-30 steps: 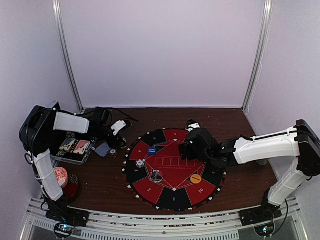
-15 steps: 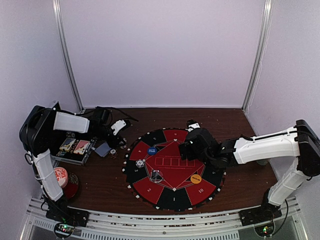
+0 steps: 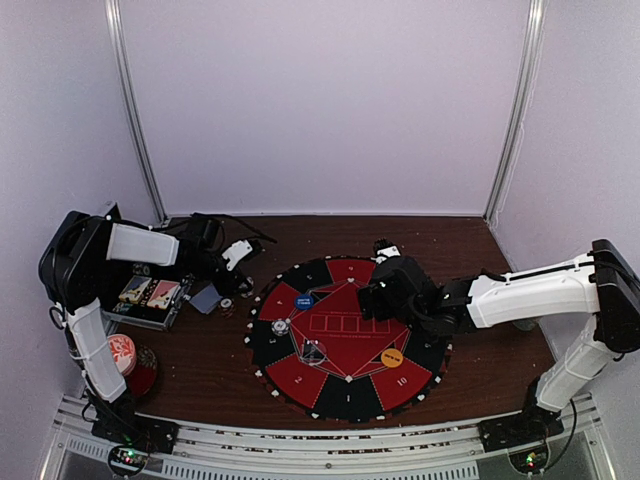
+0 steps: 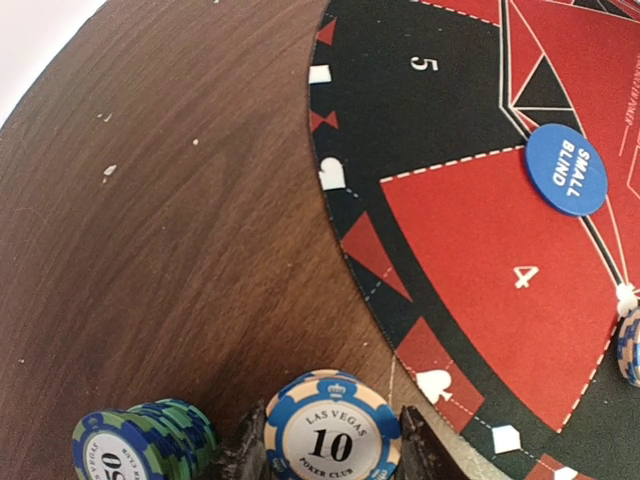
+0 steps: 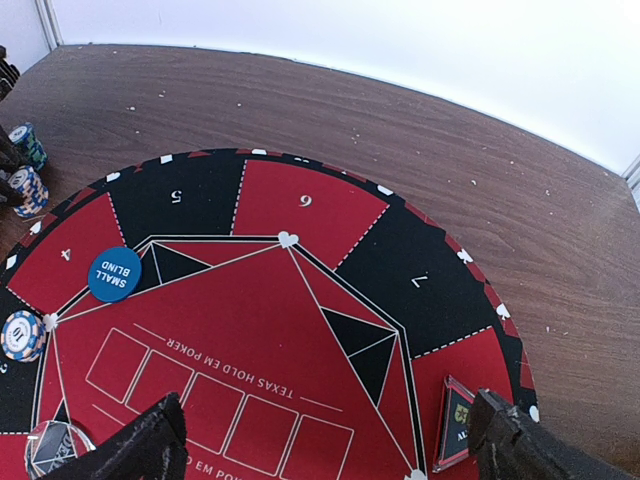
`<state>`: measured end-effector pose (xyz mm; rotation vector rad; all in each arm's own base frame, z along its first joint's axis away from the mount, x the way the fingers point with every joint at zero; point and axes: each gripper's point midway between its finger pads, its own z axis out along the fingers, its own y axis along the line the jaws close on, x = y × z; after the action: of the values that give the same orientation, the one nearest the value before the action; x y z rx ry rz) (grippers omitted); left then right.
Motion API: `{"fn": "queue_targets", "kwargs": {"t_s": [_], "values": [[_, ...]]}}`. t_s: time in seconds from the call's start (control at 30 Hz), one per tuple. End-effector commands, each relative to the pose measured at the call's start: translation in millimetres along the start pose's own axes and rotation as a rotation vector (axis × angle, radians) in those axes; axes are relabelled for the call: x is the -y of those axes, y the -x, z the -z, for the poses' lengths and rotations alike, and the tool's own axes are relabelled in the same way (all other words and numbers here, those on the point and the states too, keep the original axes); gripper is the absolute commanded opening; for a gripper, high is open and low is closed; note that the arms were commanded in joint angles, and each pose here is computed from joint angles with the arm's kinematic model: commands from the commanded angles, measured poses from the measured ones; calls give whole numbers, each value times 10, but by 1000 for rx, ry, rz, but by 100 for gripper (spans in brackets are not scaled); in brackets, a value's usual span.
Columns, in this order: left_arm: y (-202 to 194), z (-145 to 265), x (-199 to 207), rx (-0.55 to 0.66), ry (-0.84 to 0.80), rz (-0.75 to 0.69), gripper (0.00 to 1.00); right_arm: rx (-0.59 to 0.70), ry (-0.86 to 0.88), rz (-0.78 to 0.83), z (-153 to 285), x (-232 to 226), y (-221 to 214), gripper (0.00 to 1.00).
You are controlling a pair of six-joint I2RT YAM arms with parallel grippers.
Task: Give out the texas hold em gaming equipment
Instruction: Pick up the pile of poker chips from the pile of poker chips, then place the poker chips pile at the small blind area.
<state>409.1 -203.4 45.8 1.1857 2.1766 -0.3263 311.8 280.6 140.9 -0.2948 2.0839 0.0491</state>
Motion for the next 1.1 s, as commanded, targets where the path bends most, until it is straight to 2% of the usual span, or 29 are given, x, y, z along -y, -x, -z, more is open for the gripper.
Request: {"fn": "queue_targets", "kwargs": {"t_s": [0.0, 0.57, 0.73, 1.07], "values": [[246, 174, -16, 74, -13, -14, 24, 14, -16, -12, 39, 77, 32, 99], [756, 408, -58, 166, -10, -56, 23, 33, -26, -28, 86, 133, 78, 99], [1017, 277, -19, 171, -33, -63, 23, 33, -38, -25, 76, 155, 71, 99], [1494, -309, 359, 140, -98, -113, 23, 43, -52, -40, 93, 211, 96, 99]]}}
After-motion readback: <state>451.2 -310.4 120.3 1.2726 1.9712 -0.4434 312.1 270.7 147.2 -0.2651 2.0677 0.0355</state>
